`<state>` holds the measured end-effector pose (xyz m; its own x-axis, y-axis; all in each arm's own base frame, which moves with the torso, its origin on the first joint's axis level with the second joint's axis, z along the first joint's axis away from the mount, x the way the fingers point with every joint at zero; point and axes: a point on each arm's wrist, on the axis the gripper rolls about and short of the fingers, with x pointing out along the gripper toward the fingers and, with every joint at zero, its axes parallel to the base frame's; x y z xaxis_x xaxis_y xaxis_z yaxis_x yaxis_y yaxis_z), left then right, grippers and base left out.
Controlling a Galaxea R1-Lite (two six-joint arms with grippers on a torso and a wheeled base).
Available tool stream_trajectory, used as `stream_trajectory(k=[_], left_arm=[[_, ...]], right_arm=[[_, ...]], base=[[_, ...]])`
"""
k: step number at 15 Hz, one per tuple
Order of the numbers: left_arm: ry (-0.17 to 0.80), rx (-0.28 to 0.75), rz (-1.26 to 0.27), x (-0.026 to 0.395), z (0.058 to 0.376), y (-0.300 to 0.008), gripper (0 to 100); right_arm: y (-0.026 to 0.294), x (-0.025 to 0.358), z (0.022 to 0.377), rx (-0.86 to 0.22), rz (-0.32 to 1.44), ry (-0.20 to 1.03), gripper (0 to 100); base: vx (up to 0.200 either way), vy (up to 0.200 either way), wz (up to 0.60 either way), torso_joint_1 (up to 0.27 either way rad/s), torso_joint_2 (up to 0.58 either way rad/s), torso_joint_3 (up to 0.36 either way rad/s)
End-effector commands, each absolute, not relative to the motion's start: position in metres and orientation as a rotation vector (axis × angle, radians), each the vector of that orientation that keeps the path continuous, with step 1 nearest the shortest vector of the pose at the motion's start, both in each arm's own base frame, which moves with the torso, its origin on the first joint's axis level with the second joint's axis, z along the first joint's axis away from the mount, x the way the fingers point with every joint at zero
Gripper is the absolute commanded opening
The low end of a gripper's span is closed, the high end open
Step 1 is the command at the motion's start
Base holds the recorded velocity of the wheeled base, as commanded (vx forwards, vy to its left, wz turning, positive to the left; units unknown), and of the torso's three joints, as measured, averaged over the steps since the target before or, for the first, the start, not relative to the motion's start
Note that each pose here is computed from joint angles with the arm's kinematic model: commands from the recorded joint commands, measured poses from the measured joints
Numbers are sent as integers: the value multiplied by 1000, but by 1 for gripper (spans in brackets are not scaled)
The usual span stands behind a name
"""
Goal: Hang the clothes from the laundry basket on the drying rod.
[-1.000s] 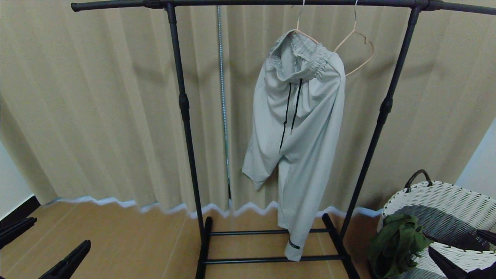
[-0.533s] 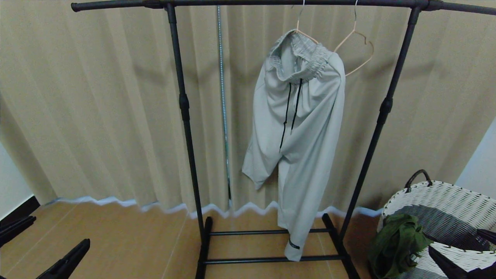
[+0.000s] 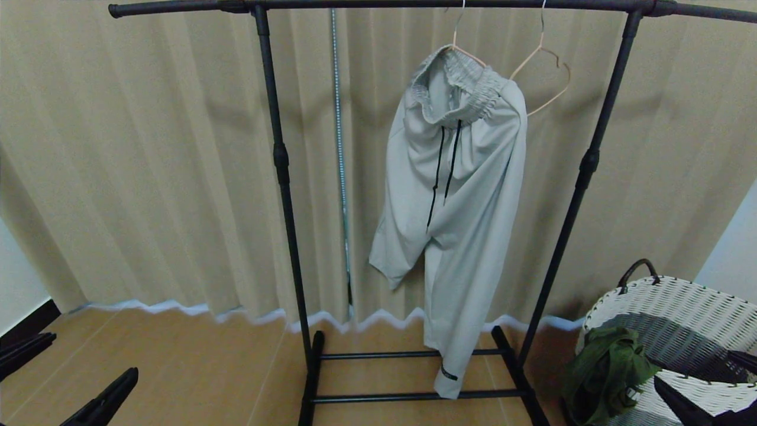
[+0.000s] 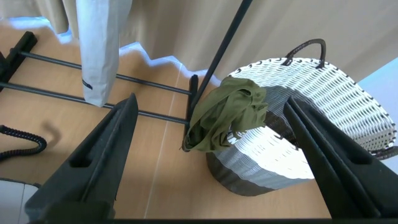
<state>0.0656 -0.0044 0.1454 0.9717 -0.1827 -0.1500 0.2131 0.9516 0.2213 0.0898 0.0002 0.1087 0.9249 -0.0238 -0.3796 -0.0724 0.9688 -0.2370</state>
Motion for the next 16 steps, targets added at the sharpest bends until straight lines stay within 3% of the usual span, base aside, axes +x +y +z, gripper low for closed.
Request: stream_trajectory(k=[1,14,16], left_arm=[[130,239,-202,65,145,-4,100],[132,238,-202,65,144,-4,100],[131,240,-201,65,144,-4,100]], right_arm=[[0,89,109,-252,25,387,100],[0,87,110,-253,19,374,100],[0,87,109,-254,21,377,100]], base=[[0,-200,0,2,2,12],[0,-200,0,1,3,3],[0,0,0,0,0,0]])
